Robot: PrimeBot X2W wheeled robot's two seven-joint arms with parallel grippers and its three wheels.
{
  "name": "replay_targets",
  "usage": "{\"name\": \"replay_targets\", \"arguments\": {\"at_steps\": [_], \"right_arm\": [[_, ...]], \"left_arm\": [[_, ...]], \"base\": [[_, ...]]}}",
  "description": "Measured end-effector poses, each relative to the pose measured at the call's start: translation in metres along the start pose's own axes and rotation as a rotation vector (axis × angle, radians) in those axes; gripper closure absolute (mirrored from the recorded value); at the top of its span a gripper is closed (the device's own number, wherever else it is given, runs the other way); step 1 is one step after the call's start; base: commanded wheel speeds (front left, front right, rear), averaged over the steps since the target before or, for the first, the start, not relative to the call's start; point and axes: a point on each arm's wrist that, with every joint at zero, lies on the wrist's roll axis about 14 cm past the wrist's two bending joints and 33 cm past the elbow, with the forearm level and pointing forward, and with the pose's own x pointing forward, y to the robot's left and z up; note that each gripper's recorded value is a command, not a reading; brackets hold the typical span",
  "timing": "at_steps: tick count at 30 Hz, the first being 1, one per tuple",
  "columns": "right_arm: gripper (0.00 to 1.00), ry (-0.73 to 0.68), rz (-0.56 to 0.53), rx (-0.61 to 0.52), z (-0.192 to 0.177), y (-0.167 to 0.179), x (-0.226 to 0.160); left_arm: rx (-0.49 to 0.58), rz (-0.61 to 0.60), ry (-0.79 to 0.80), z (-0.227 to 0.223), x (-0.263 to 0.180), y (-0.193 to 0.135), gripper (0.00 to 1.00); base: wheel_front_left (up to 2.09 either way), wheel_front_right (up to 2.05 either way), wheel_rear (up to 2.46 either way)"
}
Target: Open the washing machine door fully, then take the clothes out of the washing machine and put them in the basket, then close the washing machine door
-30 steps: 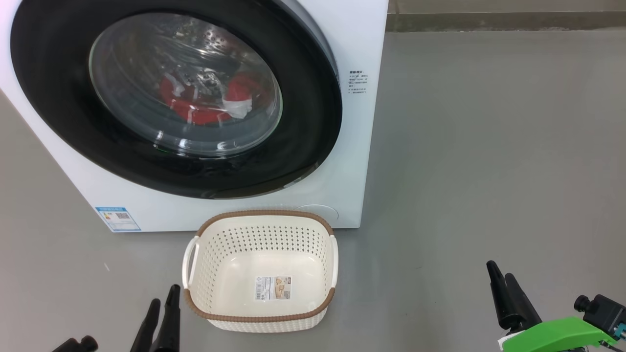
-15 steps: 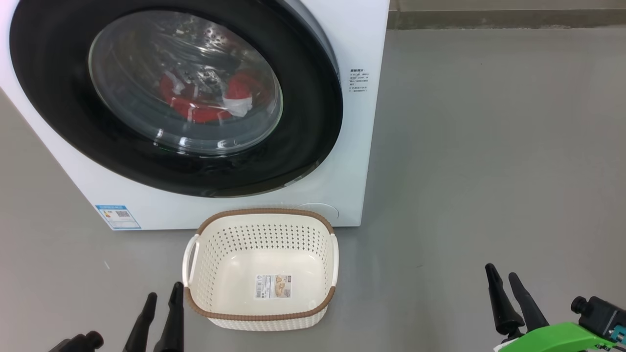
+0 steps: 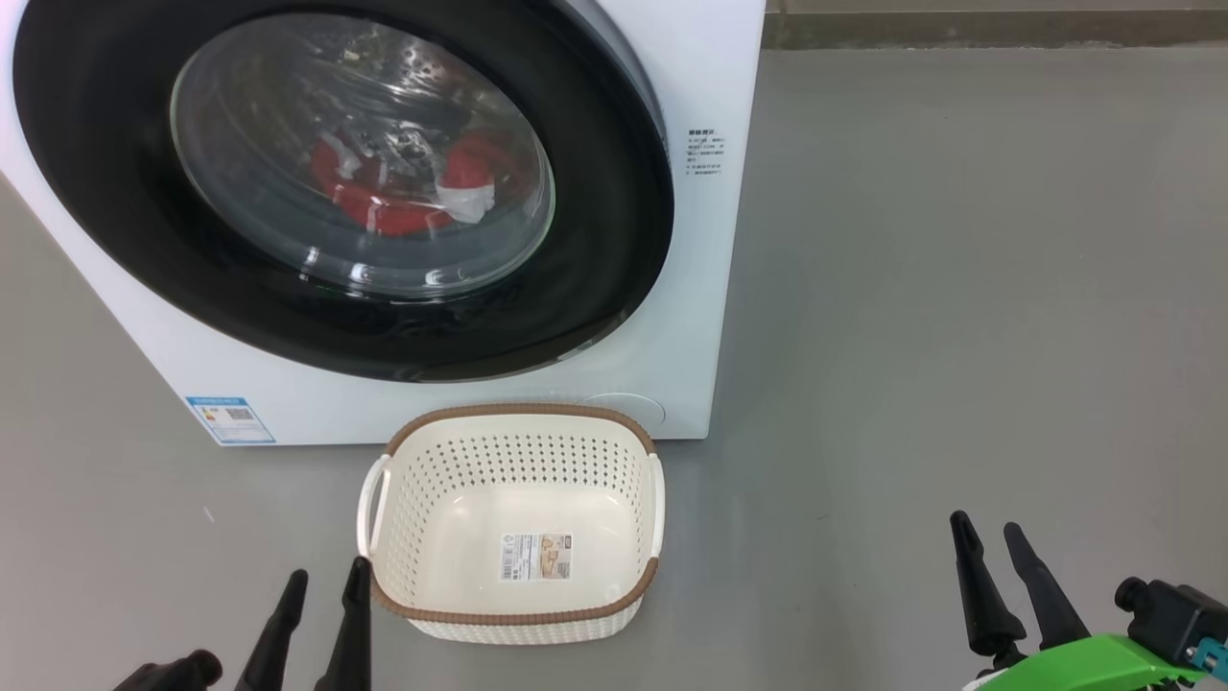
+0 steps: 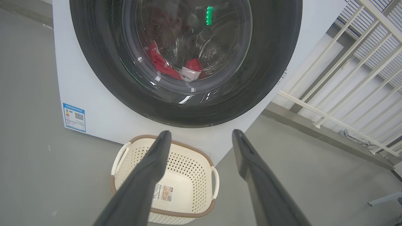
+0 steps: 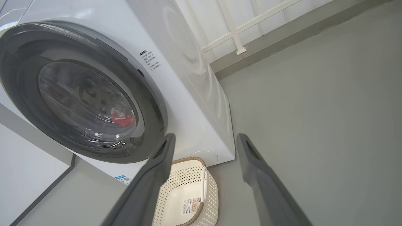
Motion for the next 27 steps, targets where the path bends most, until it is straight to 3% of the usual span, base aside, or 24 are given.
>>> {"name": "replay_targets", "arguments": {"at_steps": [27], "right_arm": [[0.0, -0.044, 0.016, -0.254, 0.0065, -0.0036, -0.0084]], "left_arm": [[0.293, -0.071, -0.022, -0.0003, -0.0001, -0.0097, 0.0]], "base": [[0.0, 0.0, 0.0]]}}
